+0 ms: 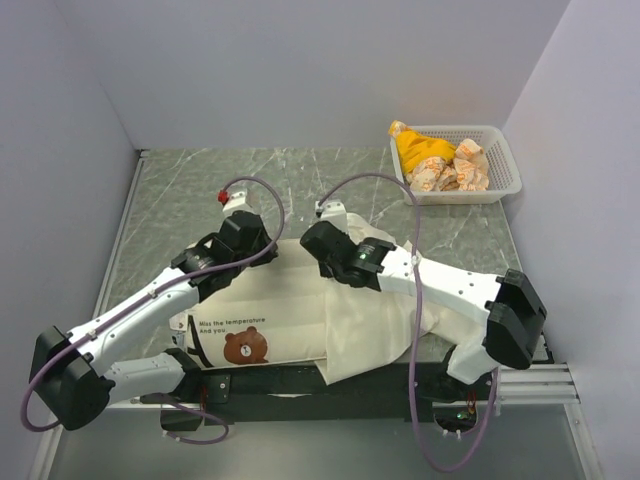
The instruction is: Put the pillow into the pillowcase
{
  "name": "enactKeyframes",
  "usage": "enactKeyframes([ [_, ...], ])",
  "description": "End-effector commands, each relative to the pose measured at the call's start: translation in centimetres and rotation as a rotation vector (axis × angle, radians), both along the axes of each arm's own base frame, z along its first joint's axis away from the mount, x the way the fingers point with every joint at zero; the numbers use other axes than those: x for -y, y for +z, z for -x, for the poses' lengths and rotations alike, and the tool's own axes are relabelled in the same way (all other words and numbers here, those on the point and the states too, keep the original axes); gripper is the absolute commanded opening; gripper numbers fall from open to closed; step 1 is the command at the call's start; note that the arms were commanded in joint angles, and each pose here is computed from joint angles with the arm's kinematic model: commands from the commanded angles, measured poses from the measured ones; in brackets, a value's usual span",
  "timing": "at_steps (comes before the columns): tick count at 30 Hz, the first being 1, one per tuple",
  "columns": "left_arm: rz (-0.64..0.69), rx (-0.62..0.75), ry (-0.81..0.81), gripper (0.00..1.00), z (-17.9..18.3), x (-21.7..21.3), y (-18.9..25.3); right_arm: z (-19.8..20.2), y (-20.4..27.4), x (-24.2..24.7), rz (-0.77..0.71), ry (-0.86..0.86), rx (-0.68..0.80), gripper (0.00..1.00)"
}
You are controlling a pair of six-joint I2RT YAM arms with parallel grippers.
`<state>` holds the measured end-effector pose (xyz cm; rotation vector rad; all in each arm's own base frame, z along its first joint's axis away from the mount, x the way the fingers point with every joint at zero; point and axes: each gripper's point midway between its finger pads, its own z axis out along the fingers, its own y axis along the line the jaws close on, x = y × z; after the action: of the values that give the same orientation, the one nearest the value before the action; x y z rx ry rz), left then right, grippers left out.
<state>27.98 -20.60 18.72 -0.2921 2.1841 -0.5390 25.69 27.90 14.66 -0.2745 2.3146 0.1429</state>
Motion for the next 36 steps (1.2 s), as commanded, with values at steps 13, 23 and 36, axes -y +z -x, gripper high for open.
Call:
enactKeyframes([
  [13, 0.3, 0.018, 0.075, 0.01, -10.0, -1.4, 2.3, 3.4, 4.5, -13.2, -0.186, 0.269, -0.057, 0.0],
  [23, 0.265, 0.071, 0.038, 0.69, -11.5, -2.4, 5.6, -5.2, 3.8, -5.9, -0.22, 0.155, -0.072, 0.32],
  [36, -0.017, -0.068, 0.908, 0.99, 2.0, -23.1, -3.8, 1.8, 6.2, -3.0, -0.244, 0.145, 0.028, 0.82],
])
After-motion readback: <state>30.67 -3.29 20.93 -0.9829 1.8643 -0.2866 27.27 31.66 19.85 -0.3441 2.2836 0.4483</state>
